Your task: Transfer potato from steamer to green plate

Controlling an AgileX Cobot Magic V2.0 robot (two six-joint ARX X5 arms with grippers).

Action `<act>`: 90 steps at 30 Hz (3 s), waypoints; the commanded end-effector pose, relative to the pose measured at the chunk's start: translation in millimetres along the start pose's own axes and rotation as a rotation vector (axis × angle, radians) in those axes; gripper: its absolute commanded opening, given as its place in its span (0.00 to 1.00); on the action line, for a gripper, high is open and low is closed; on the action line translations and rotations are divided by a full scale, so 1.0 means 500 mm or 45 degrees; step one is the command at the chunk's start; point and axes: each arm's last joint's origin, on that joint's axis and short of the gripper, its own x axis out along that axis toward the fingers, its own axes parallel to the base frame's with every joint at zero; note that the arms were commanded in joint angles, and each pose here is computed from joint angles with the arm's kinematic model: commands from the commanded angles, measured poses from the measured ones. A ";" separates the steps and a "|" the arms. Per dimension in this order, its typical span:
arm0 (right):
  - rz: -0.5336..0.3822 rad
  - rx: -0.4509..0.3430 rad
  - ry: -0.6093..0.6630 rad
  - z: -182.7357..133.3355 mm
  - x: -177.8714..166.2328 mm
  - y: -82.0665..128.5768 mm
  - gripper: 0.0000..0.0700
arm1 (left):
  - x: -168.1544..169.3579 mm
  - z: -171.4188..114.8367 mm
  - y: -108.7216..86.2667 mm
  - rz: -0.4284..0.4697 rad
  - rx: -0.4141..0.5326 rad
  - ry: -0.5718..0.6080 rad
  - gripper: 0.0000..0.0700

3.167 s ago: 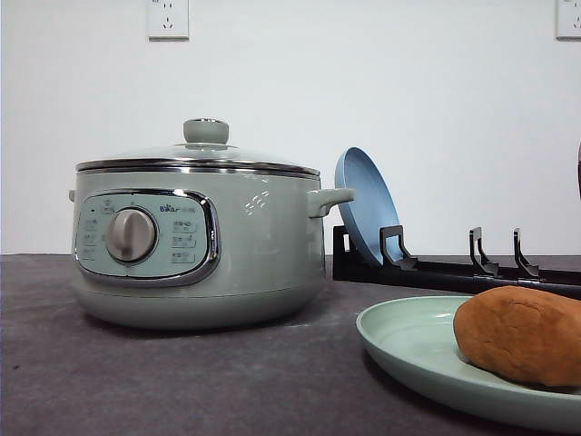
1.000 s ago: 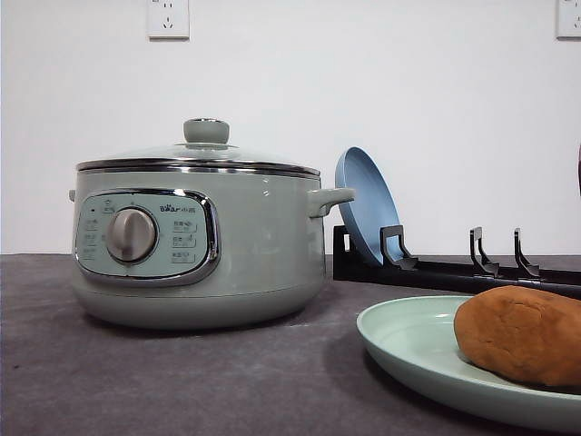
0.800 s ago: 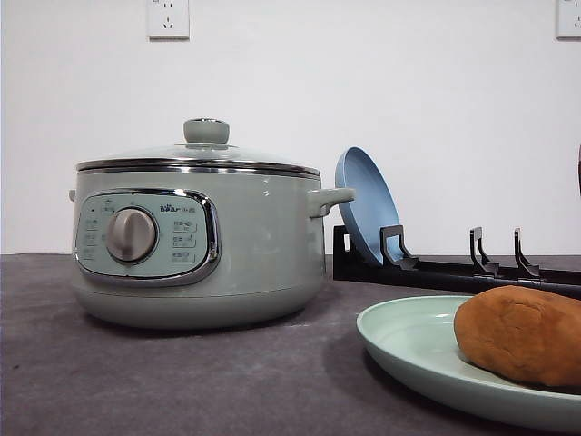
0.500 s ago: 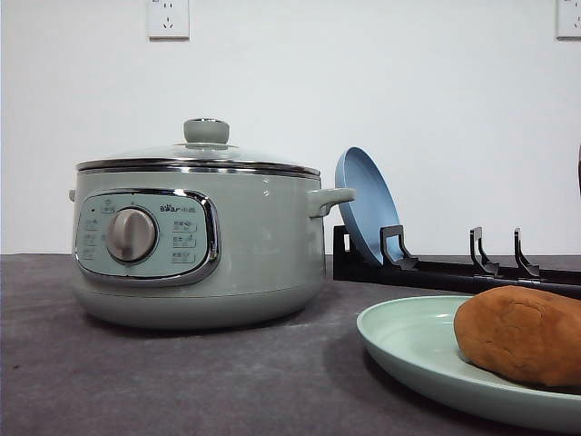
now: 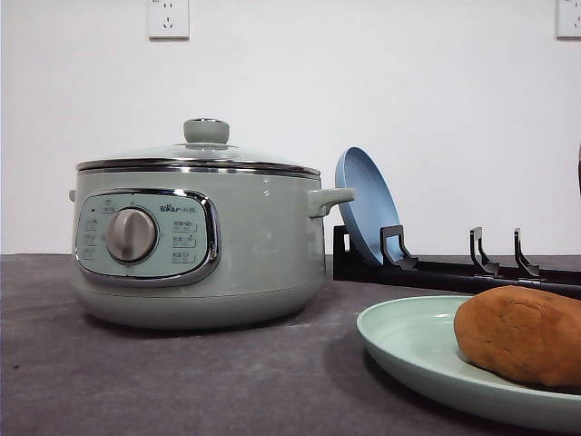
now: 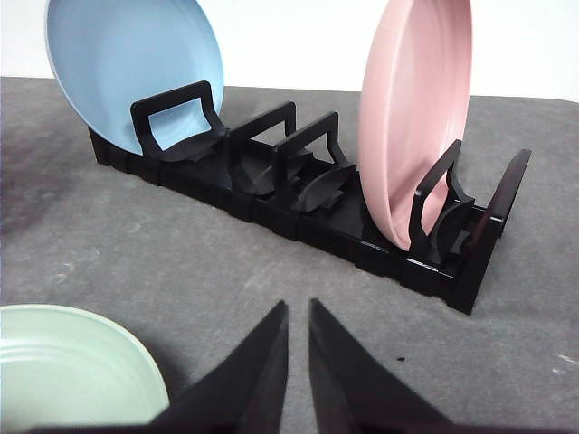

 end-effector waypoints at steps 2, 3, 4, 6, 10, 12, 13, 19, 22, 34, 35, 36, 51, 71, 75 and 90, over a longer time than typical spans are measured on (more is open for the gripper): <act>-0.001 -0.005 -0.008 -0.002 0.001 0.000 0.04 | 0.004 -0.014 0.001 0.006 0.007 0.032 0.04; -0.001 -0.005 -0.008 -0.002 0.001 0.000 0.04 | 0.004 -0.014 0.001 0.006 0.007 0.032 0.04; -0.001 -0.005 -0.008 -0.002 0.001 0.000 0.04 | 0.004 -0.014 0.001 0.007 0.007 0.032 0.04; -0.001 -0.005 -0.008 -0.002 0.001 0.000 0.04 | 0.004 -0.014 0.001 0.006 0.007 0.032 0.04; -0.001 -0.005 -0.008 -0.002 0.001 0.000 0.04 | 0.004 -0.014 0.001 0.007 0.007 0.031 0.04; -0.001 -0.005 -0.008 -0.002 0.001 0.000 0.04 | 0.004 -0.014 0.001 0.006 0.007 0.032 0.04; -0.001 -0.005 -0.008 -0.002 0.001 0.000 0.04 | 0.004 -0.014 0.001 0.006 0.007 0.032 0.04; -0.001 -0.005 -0.008 -0.002 0.001 0.000 0.04 | 0.004 -0.014 0.001 0.006 0.007 0.032 0.04; -0.001 -0.005 -0.008 -0.002 0.001 0.000 0.04 | 0.004 -0.014 0.001 0.007 0.007 0.032 0.04; -0.001 -0.005 -0.008 -0.002 0.001 0.000 0.04 | 0.004 -0.014 0.001 0.007 0.007 0.032 0.04; -0.001 -0.005 -0.008 -0.002 0.001 0.000 0.04 | 0.004 -0.014 0.001 0.007 0.007 0.032 0.04; -0.001 -0.005 -0.008 -0.002 0.001 0.000 0.04 | 0.004 -0.014 0.001 0.006 0.007 0.032 0.04; -0.001 -0.005 -0.008 -0.002 0.001 0.000 0.04 | 0.004 -0.014 0.001 0.006 0.007 0.032 0.04; -0.001 -0.005 -0.008 -0.002 0.001 0.000 0.04 | 0.004 -0.014 0.001 0.007 0.007 0.032 0.04; -0.001 -0.005 -0.008 -0.002 0.001 0.000 0.04 | 0.004 -0.014 0.001 0.006 0.007 0.032 0.04; -0.001 -0.005 -0.008 -0.002 0.001 0.000 0.04 | 0.004 -0.014 0.001 0.007 0.007 0.032 0.04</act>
